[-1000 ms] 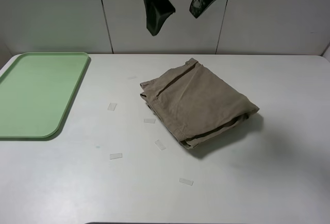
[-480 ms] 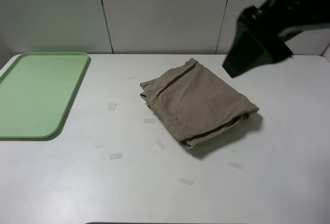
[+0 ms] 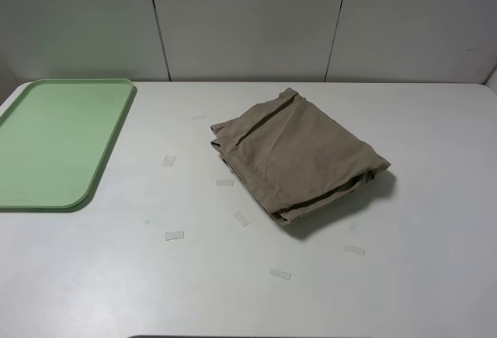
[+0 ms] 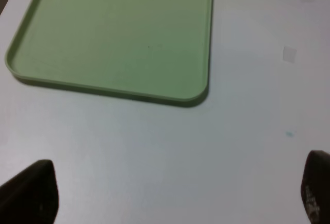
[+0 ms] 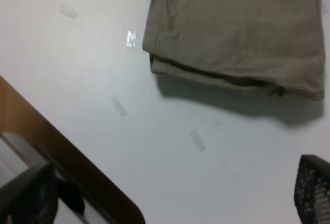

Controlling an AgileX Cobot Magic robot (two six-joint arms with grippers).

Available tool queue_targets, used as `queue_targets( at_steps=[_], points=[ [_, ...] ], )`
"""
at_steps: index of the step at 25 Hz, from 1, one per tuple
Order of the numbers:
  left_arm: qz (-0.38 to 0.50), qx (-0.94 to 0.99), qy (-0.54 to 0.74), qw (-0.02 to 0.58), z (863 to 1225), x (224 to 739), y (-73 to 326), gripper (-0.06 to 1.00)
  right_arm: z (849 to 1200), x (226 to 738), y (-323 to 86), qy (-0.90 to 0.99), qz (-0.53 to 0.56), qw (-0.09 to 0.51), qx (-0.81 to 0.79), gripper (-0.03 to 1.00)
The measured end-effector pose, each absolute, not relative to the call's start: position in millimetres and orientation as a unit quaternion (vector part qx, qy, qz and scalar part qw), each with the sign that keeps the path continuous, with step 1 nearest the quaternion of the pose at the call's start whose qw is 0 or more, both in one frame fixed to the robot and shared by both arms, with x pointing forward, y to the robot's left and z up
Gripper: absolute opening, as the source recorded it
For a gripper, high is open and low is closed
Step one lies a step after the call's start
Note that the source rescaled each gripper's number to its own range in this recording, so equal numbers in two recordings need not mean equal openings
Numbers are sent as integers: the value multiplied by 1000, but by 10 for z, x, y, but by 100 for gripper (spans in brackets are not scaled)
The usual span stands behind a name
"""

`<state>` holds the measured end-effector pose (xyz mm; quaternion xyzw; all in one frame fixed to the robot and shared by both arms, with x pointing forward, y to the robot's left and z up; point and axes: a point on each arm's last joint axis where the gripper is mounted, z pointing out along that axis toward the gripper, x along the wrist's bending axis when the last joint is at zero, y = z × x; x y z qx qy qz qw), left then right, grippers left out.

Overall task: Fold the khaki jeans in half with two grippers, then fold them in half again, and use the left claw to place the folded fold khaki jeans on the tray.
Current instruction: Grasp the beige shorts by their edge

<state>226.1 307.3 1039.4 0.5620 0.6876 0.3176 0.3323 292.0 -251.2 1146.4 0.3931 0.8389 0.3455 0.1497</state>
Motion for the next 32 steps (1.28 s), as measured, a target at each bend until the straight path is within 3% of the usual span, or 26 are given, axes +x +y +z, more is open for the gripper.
queue_targets(
  at_steps=[9, 18, 25, 32],
  points=[
    [318, 562, 688, 332, 10394, 2261, 3073, 92, 11220, 2473, -2902, 802, 408, 186, 394, 100],
    [318, 562, 688, 332, 10394, 2261, 3073, 92, 10826, 2513, -2926, 741, 351, 232, 524, 100],
    [318, 562, 688, 332, 10394, 2261, 3073, 92, 10555, 2388, -2974, 650, 396, 322, 563, 100],
    [318, 562, 688, 332, 10394, 2261, 3073, 92, 10532, 2351, -2977, 613, 397, 358, 582, 100]
  ],
)
